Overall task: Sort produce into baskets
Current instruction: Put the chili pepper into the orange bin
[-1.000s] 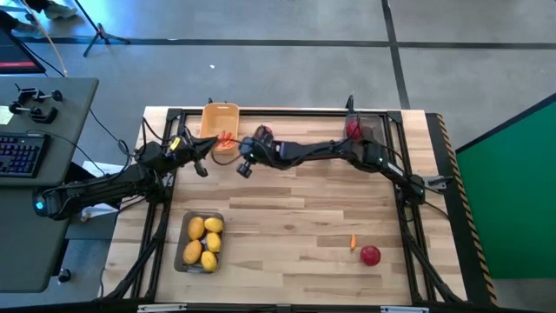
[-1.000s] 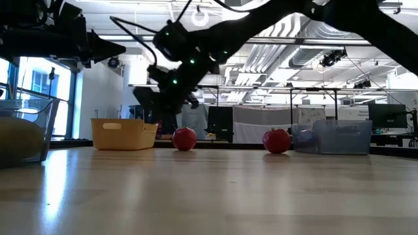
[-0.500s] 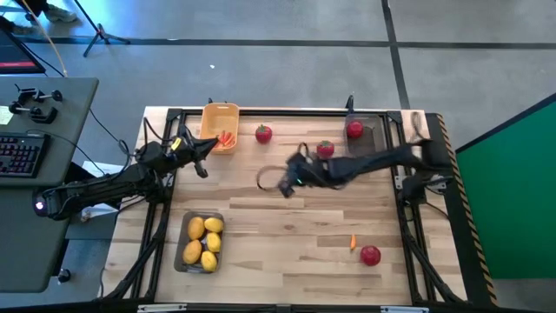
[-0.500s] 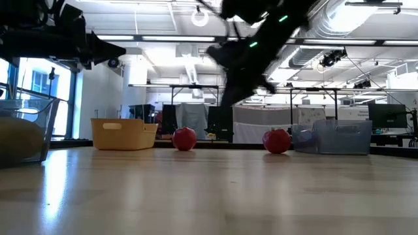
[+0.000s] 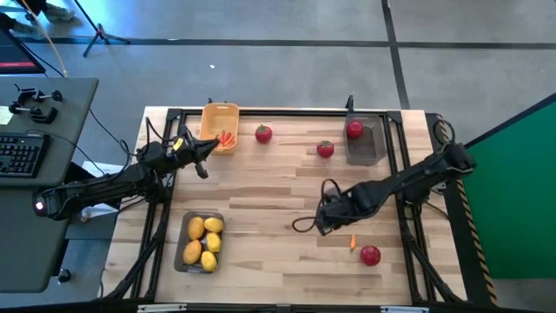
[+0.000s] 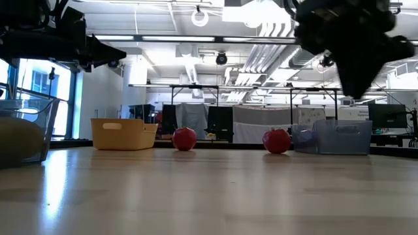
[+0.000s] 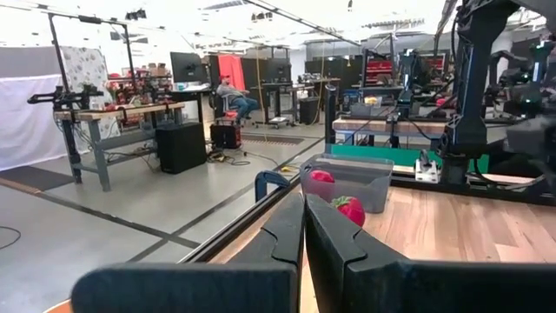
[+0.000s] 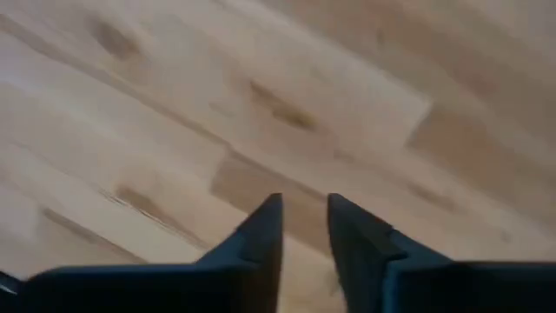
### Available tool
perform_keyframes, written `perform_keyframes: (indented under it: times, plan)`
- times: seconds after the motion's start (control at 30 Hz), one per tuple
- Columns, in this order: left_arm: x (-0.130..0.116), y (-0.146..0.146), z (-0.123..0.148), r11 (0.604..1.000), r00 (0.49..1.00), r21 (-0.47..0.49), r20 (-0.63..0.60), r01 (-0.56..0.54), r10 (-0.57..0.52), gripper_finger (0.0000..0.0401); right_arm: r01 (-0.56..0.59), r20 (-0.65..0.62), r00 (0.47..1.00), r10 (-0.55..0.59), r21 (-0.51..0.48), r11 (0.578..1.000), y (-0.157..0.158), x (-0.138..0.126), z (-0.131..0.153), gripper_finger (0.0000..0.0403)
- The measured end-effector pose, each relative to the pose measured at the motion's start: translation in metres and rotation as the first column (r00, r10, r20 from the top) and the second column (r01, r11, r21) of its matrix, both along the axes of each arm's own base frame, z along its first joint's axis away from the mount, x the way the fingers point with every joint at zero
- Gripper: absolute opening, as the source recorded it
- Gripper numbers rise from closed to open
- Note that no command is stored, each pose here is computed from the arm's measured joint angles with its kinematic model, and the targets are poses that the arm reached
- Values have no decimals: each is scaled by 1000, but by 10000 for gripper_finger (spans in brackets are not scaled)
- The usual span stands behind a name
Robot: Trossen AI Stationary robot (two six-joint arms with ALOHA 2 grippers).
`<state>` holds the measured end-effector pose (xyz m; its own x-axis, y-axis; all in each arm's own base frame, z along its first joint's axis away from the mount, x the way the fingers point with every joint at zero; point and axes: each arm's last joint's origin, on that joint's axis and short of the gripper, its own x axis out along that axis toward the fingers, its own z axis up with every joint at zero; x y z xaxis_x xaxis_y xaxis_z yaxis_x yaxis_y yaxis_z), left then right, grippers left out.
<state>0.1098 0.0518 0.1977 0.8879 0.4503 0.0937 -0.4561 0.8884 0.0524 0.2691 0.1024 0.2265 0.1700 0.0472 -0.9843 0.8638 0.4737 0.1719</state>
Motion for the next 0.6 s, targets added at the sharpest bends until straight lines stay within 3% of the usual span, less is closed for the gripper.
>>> perform_keyframes:
  times: [0.13,0.27,0.6]
  plan:
    - [0,0,0,1000,1000,-1,-1,0,0,1,20,-114,993,-10,92,996,8,-4,-17,136]
    - [0,0,0,1000,1000,-1,-2,0,0,1,24,-200,980,3,132,991,9,-10,-36,169]
    - [0,1,0,1000,1000,-4,-3,-25,25,1,127,-296,953,-67,188,974,6,-31,-74,167]
